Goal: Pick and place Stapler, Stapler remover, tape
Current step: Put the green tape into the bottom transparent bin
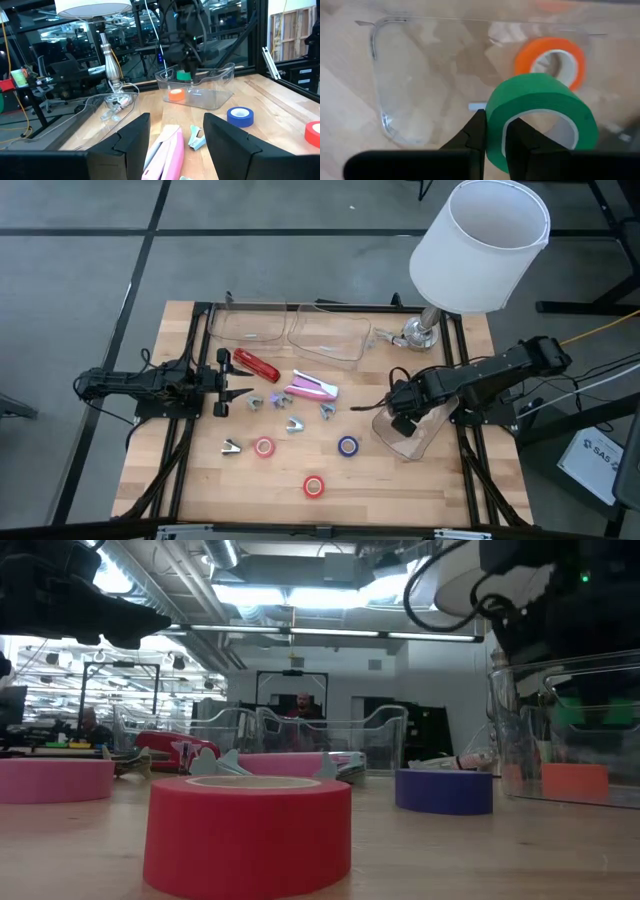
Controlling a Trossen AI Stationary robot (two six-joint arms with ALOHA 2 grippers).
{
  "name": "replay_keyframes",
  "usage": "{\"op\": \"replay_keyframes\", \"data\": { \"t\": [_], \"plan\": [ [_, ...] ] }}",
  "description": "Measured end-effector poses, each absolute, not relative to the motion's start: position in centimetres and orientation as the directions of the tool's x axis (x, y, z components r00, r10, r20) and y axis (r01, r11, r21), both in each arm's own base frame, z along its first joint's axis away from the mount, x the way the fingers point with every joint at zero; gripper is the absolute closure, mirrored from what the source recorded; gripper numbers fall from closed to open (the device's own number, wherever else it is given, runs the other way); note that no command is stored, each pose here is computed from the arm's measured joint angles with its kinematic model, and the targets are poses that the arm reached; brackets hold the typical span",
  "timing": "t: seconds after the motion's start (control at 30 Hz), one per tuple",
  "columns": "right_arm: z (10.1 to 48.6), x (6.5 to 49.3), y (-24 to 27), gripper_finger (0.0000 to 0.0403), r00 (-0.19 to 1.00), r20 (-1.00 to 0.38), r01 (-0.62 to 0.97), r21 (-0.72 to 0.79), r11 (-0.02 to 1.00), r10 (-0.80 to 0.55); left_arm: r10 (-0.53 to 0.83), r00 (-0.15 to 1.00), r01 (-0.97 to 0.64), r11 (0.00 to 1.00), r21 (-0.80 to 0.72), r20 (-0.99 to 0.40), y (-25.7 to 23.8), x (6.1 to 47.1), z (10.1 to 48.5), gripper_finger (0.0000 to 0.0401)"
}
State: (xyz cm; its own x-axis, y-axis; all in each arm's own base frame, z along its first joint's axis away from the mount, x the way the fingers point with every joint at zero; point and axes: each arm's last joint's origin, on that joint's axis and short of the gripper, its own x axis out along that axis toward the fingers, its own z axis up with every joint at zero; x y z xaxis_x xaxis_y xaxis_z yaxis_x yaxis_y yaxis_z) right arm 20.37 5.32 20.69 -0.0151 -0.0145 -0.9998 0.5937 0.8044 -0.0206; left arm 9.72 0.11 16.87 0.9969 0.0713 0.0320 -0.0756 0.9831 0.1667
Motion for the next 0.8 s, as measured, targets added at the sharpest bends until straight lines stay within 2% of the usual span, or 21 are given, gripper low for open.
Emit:
{"op": "replay_keyframes", "data": {
  "t": [0.23,0.8],
  "plan": [
    [19.4,20.1,5.1,0.0359,-0.006,-1.0,0.632,-0.011,0.775,-0.009,0.071,0.997,-0.076,0.983,0.167,0.032,0.1,9.7,16.9,0.0219],
    [19.3,20.0,3.5,0.0353,-0.025,-0.99,0.608,-0.126,0.784,-0.14,0.071,0.997,-0.076,0.983,0.167,0.032,0.1,9.7,16.9,0.0219]
  ]
}}
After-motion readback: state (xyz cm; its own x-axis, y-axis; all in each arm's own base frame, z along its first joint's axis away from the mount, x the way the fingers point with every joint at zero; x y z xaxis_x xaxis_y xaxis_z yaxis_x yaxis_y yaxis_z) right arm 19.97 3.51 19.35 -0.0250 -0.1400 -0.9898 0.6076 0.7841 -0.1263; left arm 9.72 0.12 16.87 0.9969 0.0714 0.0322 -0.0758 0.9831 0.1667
